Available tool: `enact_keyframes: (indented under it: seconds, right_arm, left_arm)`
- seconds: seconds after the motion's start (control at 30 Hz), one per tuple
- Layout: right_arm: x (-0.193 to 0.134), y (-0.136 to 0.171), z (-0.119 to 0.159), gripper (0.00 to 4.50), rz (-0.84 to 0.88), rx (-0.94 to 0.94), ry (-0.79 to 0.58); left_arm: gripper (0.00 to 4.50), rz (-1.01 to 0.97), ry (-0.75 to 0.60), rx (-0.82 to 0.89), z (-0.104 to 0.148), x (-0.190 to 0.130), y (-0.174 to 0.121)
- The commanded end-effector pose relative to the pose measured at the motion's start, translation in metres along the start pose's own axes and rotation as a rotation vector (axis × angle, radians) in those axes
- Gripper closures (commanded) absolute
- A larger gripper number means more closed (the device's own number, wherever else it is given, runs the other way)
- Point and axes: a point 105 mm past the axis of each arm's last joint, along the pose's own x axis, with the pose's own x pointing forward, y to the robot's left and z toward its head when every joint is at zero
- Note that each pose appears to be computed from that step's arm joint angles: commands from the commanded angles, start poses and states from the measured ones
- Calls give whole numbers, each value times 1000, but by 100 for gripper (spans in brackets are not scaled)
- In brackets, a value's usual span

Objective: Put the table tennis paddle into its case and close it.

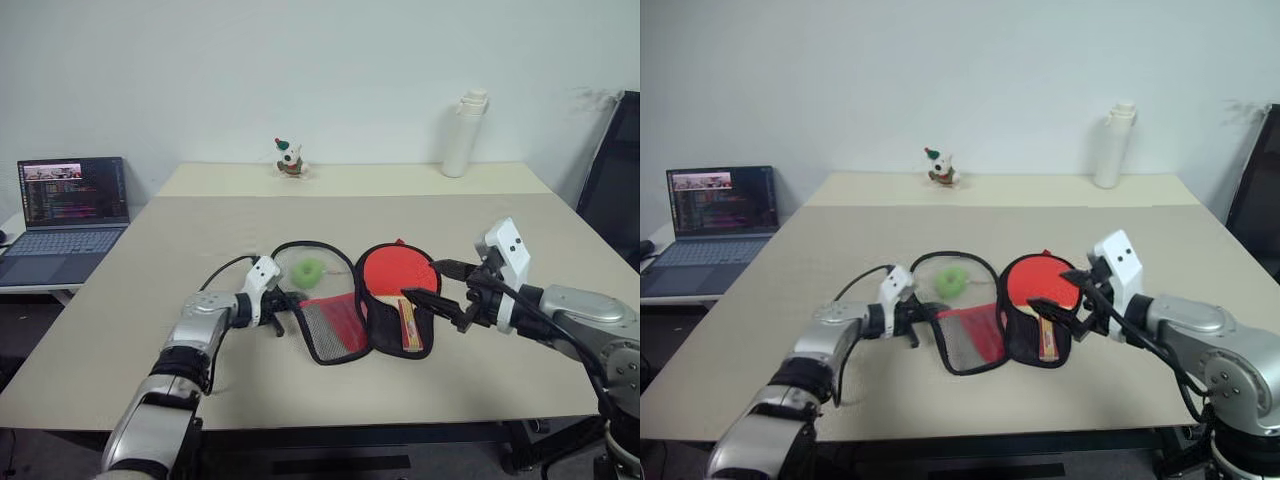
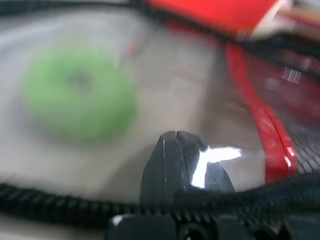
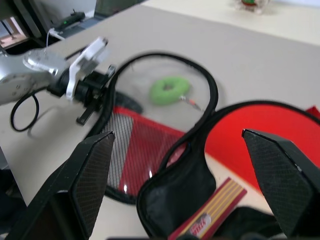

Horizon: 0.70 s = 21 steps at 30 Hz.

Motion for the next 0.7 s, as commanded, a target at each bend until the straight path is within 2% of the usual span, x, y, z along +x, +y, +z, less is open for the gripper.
enact_keyframes:
  seconds: [0.03, 0.13, 0.23, 0.37, 0.53, 0.7]
  right_arm:
    - [-19, -3, 8, 0, -15, -38, -22]
    - [-37, -18, 6, 0, -76, -24, -2]
    - [-65, -44, 6, 0, -215, -26, 29]
    - [-80, -55, 5, 0, -284, -45, 52]
    - [-71, -56, -5, 0, -294, -14, 53]
    - [-39, -63, -34, 0, -285, 128, 54]
  left_arm:
    - [446, -95, -119, 140, 59, 22, -13]
    - [446, -144, -178, 174, 85, 45, -26]
    - [446, -138, -224, 163, 106, 77, -39]
    - [446, -123, -232, 144, 111, 101, -50]
    - [446, -112, -239, 152, 107, 95, -43]
    - [446, -165, -293, 134, 103, 55, -31]
